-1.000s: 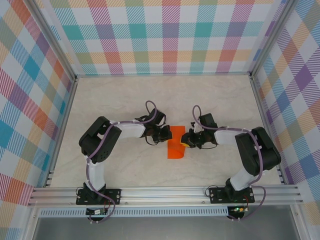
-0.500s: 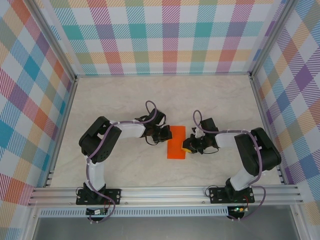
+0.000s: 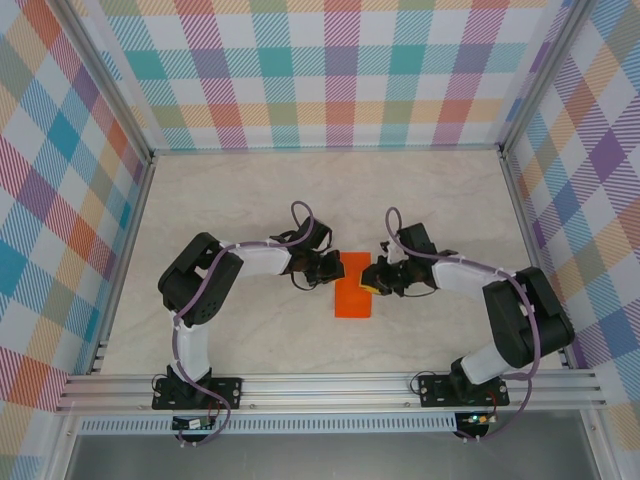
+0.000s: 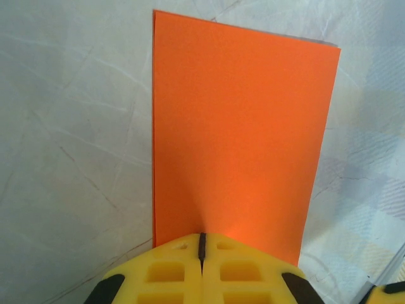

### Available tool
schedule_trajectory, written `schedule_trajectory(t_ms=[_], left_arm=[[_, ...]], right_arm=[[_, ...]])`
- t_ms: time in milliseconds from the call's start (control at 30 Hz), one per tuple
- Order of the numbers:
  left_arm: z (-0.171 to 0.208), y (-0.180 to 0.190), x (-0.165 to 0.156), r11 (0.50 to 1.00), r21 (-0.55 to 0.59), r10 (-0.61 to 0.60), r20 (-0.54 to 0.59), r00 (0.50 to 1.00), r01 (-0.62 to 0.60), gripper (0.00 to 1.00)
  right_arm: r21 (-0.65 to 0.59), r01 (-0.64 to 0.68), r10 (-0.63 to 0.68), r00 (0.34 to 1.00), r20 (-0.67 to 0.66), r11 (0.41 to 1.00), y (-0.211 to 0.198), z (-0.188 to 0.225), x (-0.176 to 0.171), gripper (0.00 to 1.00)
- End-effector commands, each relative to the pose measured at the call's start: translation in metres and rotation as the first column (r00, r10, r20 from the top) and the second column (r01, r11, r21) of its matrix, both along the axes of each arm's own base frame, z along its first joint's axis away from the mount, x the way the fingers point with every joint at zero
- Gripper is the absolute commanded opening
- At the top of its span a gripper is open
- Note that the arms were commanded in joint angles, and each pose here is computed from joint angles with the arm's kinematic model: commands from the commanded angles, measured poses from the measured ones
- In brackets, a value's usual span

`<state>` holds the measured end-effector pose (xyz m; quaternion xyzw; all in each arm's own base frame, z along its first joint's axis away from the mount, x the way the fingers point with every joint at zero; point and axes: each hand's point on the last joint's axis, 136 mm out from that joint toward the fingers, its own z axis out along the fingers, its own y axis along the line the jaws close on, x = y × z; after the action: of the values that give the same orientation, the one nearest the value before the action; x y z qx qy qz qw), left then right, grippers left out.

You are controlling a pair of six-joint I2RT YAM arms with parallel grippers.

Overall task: Fold a paper plane with a square sheet of paper (pick it up from the middle)
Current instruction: Fold the square sheet of paper in half at the center of the table.

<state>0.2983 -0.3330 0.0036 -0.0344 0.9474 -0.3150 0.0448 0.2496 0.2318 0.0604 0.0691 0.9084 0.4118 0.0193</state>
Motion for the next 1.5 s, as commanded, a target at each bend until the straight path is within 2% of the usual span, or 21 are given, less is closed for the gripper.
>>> schedule_trajectory(t_ms=[0, 200, 467, 667, 767, 900, 1033, 1100, 1300, 1467], left_arm=[[-0.118, 0.116, -0.084, 0.847, 0.530, 0.119, -0.268, 0.956, 0.043, 0.00], [-0.121, 0.119, -0.086, 0.843, 0.536, 0.122, -0.271, 0.955, 0.044, 0.00], [-0.126, 0.123, -0.090, 0.834, 0.550, 0.133, -0.280, 0.951, 0.045, 0.00], [-0.129, 0.124, -0.091, 0.832, 0.553, 0.136, -0.284, 0.949, 0.046, 0.00], [-0.129, 0.124, -0.090, 0.831, 0.554, 0.135, -0.281, 0.950, 0.046, 0.00], [-0.128, 0.124, -0.089, 0.831, 0.554, 0.136, -0.278, 0.951, 0.043, 0.00], [-0.127, 0.123, -0.088, 0.833, 0.552, 0.129, -0.275, 0.953, 0.047, 0.00], [-0.127, 0.123, -0.088, 0.832, 0.552, 0.125, -0.277, 0.953, 0.052, 0.00], [-0.124, 0.123, -0.087, 0.832, 0.553, 0.125, -0.272, 0.954, 0.049, 0.00], [-0.123, 0.122, -0.087, 0.833, 0.551, 0.126, -0.274, 0.953, 0.048, 0.00]], right_arm=[[-0.042, -0.031, 0.030, 0.999, -0.043, 0.999, 0.007, -0.020, -0.003, 0.13], [-0.076, -0.074, 0.066, 0.993, -0.099, 0.994, 0.013, -0.047, -0.019, 0.12], [-0.210, -0.099, 0.058, 0.980, -0.192, 0.973, -0.029, -0.079, -0.076, 0.11], [-0.224, -0.086, 0.032, 0.971, -0.236, 0.971, -0.047, -0.081, -0.109, 0.11], [-0.234, -0.086, 0.033, 0.974, -0.224, 0.968, -0.052, -0.072, -0.114, 0.11], [-0.260, -0.068, 0.034, 0.991, -0.133, 0.963, -0.053, -0.048, -0.099, 0.11], [-0.208, -0.016, 0.023, 0.999, 0.028, 0.978, -0.038, -0.011, -0.062, 0.12], [-0.193, -0.019, 0.031, 0.998, 0.060, 0.981, -0.028, -0.003, -0.045, 0.12], [-0.142, -0.049, 0.056, 0.997, 0.048, 0.989, 0.005, -0.012, -0.001, 0.10], [-0.142, -0.085, 0.083, 0.996, -0.019, 0.986, 0.005, -0.035, -0.013, 0.10]])
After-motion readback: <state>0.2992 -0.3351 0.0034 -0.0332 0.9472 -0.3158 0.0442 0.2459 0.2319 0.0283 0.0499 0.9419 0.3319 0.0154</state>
